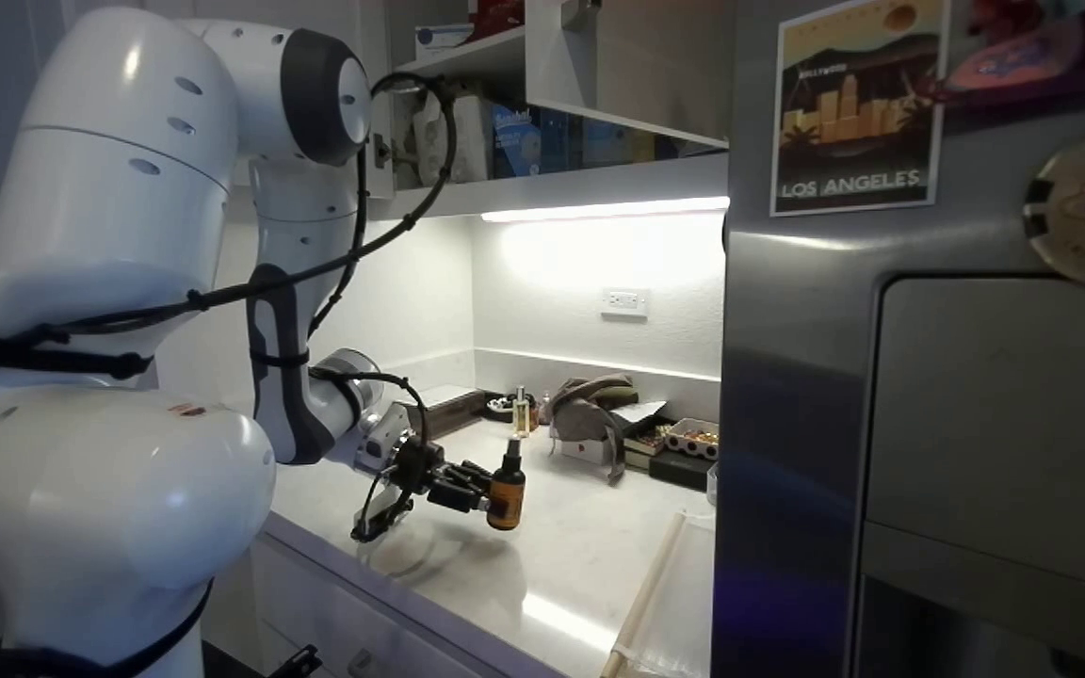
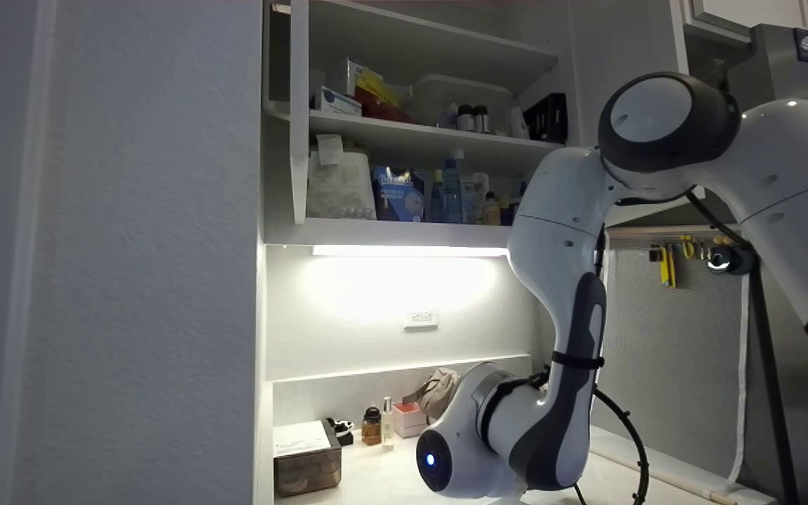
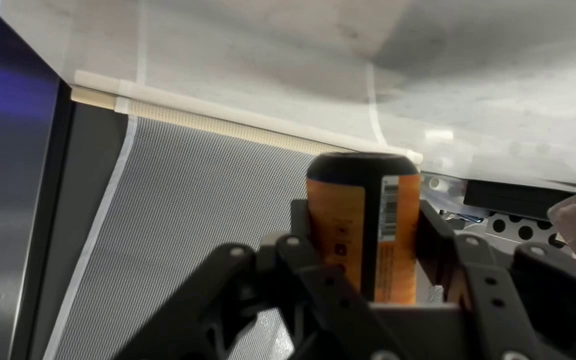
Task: Open the right cupboard door, take the brown bottle out of the cupboard, and put it on the counter
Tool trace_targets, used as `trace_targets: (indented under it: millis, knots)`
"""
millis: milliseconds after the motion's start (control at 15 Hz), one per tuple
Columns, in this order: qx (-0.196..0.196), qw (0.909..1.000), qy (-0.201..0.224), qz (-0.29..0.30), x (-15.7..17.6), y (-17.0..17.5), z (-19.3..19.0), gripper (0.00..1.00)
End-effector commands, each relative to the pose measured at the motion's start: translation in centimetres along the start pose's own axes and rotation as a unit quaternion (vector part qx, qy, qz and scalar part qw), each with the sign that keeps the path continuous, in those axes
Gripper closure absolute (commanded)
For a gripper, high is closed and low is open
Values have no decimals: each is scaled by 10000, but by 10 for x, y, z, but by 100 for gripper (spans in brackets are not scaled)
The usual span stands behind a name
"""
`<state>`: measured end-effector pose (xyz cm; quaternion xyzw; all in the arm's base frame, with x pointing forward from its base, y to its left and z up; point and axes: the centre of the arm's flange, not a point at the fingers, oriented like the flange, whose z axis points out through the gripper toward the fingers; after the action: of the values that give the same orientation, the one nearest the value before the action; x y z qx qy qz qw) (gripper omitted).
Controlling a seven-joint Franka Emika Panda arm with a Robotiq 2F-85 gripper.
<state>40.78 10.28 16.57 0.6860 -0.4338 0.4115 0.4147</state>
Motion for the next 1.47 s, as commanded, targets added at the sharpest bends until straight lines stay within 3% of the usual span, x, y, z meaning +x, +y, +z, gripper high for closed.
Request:
trace_targets:
  millis: [0, 67, 267, 1400]
  knots:
    - [32, 9999, 95, 122, 2, -5, 4, 31]
    - [34, 9999, 95, 125, 2, -5, 4, 21]
    - [52, 9998, 110, 131, 3, -5, 4, 1]
    - [33, 9998, 78, 182, 22, -19, 4, 0]
